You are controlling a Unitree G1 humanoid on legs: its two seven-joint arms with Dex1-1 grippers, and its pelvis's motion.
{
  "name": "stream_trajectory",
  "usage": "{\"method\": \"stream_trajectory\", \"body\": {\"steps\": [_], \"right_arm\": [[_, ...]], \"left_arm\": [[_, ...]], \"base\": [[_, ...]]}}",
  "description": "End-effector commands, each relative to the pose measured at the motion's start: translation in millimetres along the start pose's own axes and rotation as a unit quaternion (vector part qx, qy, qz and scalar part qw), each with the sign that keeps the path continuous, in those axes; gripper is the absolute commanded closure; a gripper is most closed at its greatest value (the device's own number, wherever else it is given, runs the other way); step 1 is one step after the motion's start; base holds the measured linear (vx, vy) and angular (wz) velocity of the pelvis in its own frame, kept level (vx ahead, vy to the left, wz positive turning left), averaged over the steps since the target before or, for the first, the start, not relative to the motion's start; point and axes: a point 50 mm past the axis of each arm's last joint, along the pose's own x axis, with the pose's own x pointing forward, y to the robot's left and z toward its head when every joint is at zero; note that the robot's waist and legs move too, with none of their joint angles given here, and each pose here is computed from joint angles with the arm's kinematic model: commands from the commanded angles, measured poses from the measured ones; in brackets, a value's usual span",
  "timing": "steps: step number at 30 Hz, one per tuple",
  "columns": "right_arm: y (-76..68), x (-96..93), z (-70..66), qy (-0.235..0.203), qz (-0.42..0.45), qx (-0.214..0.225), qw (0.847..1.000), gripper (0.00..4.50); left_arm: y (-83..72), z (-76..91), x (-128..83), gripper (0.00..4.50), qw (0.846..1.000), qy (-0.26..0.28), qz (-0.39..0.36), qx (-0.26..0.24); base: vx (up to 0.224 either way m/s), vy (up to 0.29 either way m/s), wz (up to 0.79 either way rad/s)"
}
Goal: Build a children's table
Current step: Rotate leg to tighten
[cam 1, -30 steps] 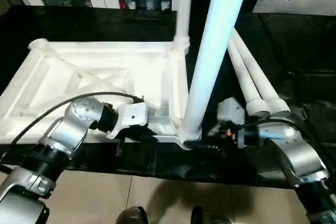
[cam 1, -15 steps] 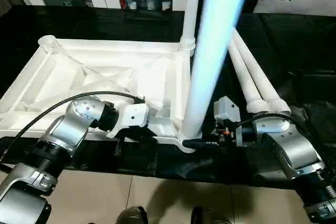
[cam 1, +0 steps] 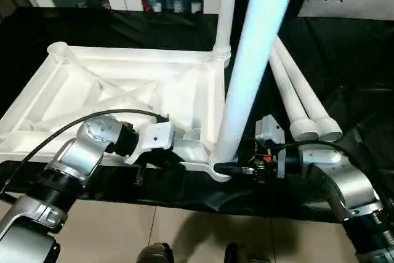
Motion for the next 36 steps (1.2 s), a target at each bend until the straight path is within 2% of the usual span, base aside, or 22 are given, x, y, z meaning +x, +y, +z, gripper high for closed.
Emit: {"method": "stream_trajectory", "body": {"steps": [1, 8, 9, 10, 13, 14, 18, 19, 21, 24, 26, 27, 29, 31, 33, 36], "right_arm": [[9.2, 8.6, -26.3, 0.037, 0.013, 0.063, 0.997, 1.83], [9.0, 10.6, -29.6, 0.038, -0.013, 0.061, 0.997, 1.83], [8.2, 11.4, -29.9, 0.035, -0.030, 0.060, 0.997, 1.83], [6.8, 13.4, -31.3, 0.028, -0.066, 0.060, 0.996, 1.83], [5.2, 16.5, -34.2, 0.016, -0.118, 0.065, 0.991, 1.83], [3.7, 19.4, -36.5, 0.006, -0.154, 0.079, 0.985, 1.83], [0.4, 28.5, -36.9, -0.021, -0.218, 0.107, 0.970, 1.83], [-4.0, 38.8, -34.5, -0.041, -0.267, 0.131, 0.954, 1.83], [-6.2, 44.0, -32.5, -0.049, -0.285, 0.139, 0.947, 1.83], [-13.9, 60.3, -26.7, -0.077, -0.349, 0.187, 0.915, 1.83], [-16.7, 66.2, -25.1, -0.081, -0.374, 0.198, 0.903, 1.83], [-17.0, 66.9, -25.0, -0.081, -0.376, 0.199, 0.901, 1.83], [-20.7, 72.1, -23.7, -0.084, -0.410, 0.202, 0.885, 1.83], [-21.2, 72.5, -22.8, -0.088, -0.415, 0.199, 0.884, 1.83], [-22.1, 70.6, -22.1, -0.091, -0.421, 0.191, 0.882, 1.30], [-23.4, 65.6, -20.9, -0.102, -0.423, 0.185, 0.881, 1.08]], "left_arm": [[-7.7, -1.6, 10, 4.50, 0.999, 0.003, -0.035, -0.005], [-6.4, -1.5, 8, 4.50, 1.000, -0.004, -0.016, -0.017], [-4.8, -0.8, 9, 4.50, 1.000, -0.011, 0.002, -0.025], [-0.2, 1.1, 11, 4.50, 0.997, -0.025, 0.050, -0.043], [4.1, 5.4, 14, 4.50, 0.991, -0.048, 0.109, -0.068], [4.2, 10.8, 19, 4.50, 0.984, -0.072, 0.135, -0.088], [1.6, 21.0, 29, 4.50, 0.974, -0.098, 0.168, -0.113], [0.9, 29.2, 36, 4.50, 0.966, -0.108, 0.197, -0.129], [1.5, 33.2, 40, 4.50, 0.962, -0.110, 0.211, -0.133], [5.1, 47.2, 52, 4.50, 0.948, -0.111, 0.261, -0.144], [7.2, 53.7, 56, 4.50, 0.941, -0.109, 0.286, -0.147], [7.5, 54.6, 57, 4.50, 0.940, -0.108, 0.290, -0.147], [8.8, 62.3, 61, 4.50, 0.932, -0.101, 0.319, -0.142], [8.7, 63.0, 61, 4.50, 0.932, -0.098, 0.321, -0.138], [8.2, 60.8, 61, 4.50, 0.934, -0.090, 0.319, -0.130], [7.7, 54.5, 58, 4.50, 0.938, -0.078, 0.314, -0.125]], "base": [[0.000, 0.000, 0.00], [0.000, 0.000, 0.00], [0.000, 0.000, 0.00], [0.000, 0.000, 0.00], [0.000, 0.000, 0.00], [0.000, 0.000, 0.00], [0.000, 0.000, 0.00], [0.000, 0.000, 0.00], [0.000, 0.000, 0.00], [0.000, 0.000, 0.00], [0.000, 0.000, 0.00], [0.000, 0.000, 0.00], [0.000, 0.000, 0.00], [0.000, 0.000, 0.00], [0.000, 0.000, 0.00], [0.000, 0.000, 0.00]]}}
